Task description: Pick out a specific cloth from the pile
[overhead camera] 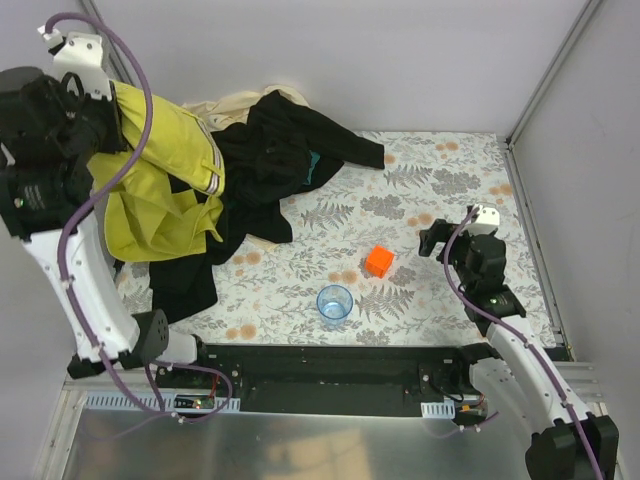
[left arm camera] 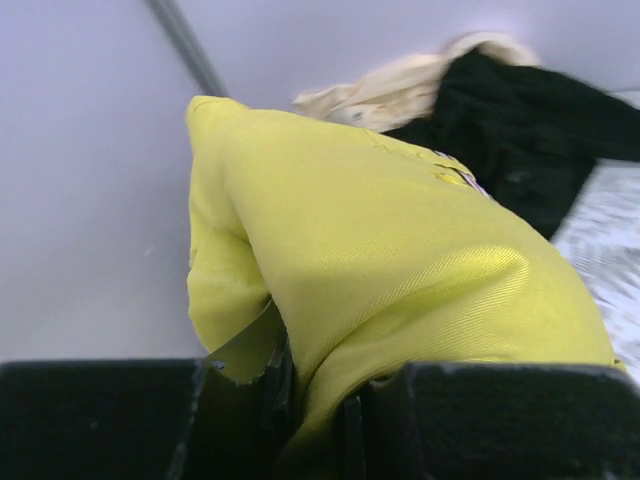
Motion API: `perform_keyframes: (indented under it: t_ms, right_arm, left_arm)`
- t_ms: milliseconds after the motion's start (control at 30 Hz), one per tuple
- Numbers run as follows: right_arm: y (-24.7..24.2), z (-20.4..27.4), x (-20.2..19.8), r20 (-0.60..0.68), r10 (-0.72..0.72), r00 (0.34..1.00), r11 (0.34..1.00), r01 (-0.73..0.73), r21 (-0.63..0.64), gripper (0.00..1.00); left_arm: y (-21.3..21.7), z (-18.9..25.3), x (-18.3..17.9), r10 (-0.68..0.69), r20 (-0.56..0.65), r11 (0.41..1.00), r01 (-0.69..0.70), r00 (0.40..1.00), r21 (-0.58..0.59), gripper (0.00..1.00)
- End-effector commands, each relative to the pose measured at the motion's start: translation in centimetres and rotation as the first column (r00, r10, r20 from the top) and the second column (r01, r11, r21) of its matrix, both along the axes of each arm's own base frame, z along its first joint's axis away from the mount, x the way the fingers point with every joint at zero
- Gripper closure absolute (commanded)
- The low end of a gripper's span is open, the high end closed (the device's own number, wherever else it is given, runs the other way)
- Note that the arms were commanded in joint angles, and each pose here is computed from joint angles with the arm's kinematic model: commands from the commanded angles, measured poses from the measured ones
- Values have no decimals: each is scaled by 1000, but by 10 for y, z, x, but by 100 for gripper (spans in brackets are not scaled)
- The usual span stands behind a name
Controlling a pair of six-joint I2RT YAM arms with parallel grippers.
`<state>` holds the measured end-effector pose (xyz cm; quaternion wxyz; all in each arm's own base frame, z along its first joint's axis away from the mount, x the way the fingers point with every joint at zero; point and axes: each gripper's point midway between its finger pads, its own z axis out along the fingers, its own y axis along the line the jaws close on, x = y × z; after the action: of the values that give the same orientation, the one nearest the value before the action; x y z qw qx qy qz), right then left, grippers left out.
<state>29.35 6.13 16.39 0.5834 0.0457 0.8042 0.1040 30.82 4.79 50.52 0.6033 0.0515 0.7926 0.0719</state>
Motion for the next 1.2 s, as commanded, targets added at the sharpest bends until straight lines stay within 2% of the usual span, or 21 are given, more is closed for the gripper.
perform_keyframes:
  t_ms: [0, 100, 233, 333, 400, 533, 567, 633, 733, 900, 1067, 1133, 1167]
  right_arm:
    - [7, 31, 6, 93, 37, 995, 999, -39, 17, 1]
    - [13, 35, 8, 96, 60, 994, 998, -63, 31, 1]
    - [16, 39, 10, 96, 70, 993, 996, -75, 51, 1]
    - [17, 44, 9, 105, 57, 993, 994, -66, 85, 1]
    - [17, 45, 7, 108, 49, 993, 992, -61, 107, 1]
    - [18, 43, 3, 109, 47, 993, 989, -62, 134, 1]
    - [19, 43, 1, 109, 48, 993, 988, -63, 138, 1]
    - [18, 43, -2, 107, 44, 993, 988, -60, 144, 1]
    - [16, 43, -6, 113, 41, 993, 988, -58, 144, 1]
    - [13, 37, -13, 105, 35, 994, 989, -49, 140, 1]
    - [13, 33, -17, 97, 39, 995, 989, -52, 141, 1]
    - [14, 33, -17, 93, 43, 995, 988, -56, 143, 1]
    - [14, 33, -16, 89, 41, 995, 988, -54, 142, 1]
  left_arm:
    - [-74, 52, -73, -262, 201, 955, 284, 944, -89, 100]
    - [-110, 81, -111, -379, 302, 889, 435, 875, -144, 100]
    - [-144, 135, -170, -469, 484, 801, 587, 739, -119, 100]
    - [-161, 162, -200, -497, 567, 757, 648, 657, -87, 100]
    - [-176, 182, -224, -532, 622, 700, 712, 574, -59, 100]
    - [-207, 230, -277, -597, 722, 557, 829, 350, 58, 100]
    - [-211, 236, -283, -598, 734, 538, 840, 323, 69, 100]
    - [-211, 247, -285, -578, 762, 545, 833, 290, 96, 100]
    - [-199, 255, -266, -528, 787, 587, 807, 319, 67, 100]
    - [-189, 229, -227, -534, 719, 598, 800, 445, -51, 100]
    - [-159, 169, -167, -497, 596, 700, 697, 631, -156, 100]
    - [-152, 134, -150, -507, 502, 711, 669, 701, -216, 100]
    - [-152, 118, -146, -532, 459, 703, 673, 711, -228, 100]
